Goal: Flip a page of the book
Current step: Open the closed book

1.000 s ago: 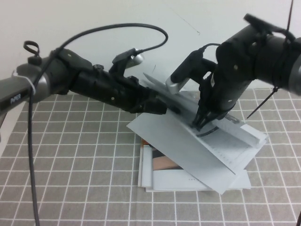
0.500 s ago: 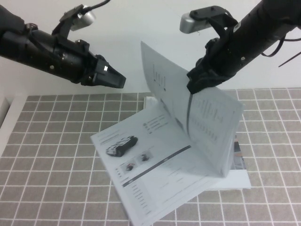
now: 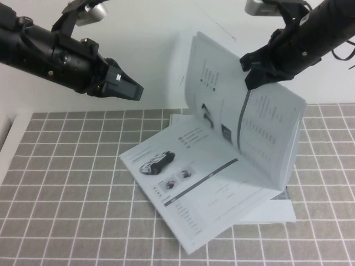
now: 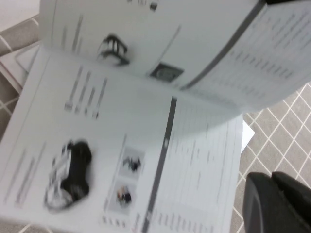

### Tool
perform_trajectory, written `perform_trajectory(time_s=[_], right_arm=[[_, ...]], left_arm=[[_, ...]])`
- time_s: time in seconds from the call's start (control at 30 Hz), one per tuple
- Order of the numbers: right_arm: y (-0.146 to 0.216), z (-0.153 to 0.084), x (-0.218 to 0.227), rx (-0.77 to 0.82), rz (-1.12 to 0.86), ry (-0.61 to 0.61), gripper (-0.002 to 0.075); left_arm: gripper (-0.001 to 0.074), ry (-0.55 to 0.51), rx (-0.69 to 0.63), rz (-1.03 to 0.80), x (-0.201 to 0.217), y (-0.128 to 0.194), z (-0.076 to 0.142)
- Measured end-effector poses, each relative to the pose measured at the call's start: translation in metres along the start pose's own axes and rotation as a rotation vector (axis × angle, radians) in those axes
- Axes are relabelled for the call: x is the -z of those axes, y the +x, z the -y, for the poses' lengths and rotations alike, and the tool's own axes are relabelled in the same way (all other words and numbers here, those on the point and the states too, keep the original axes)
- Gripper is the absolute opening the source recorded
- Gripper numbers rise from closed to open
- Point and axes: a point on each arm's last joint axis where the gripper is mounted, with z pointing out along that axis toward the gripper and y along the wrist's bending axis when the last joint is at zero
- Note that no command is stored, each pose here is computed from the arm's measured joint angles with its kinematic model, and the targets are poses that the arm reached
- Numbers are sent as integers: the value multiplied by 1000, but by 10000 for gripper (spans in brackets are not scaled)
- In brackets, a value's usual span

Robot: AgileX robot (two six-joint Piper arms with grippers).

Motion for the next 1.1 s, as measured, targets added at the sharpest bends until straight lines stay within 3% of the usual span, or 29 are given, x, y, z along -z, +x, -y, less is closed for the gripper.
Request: perform_trajectory(time_s=[0.2, 0.47, 0.63, 0.77, 1.1], right_arm=[[-1, 30, 3, -93, 91, -27, 8], [48, 52, -14, -255, 306, -243, 8], [70, 70, 3, -279, 453, -213, 8], [85, 85, 10, -297, 451, -179, 8], [143, 81, -19, -441, 397, -281, 8]], left_arm=[[-1, -4, 3, -3, 0, 0, 0], [-1, -9, 17, -3, -2, 3, -3], [-1, -22, 52, -11, -10, 11, -9], [-1, -29, 64, -11, -13, 14, -12], [-1, -32, 64, 8, -13, 12, -12]])
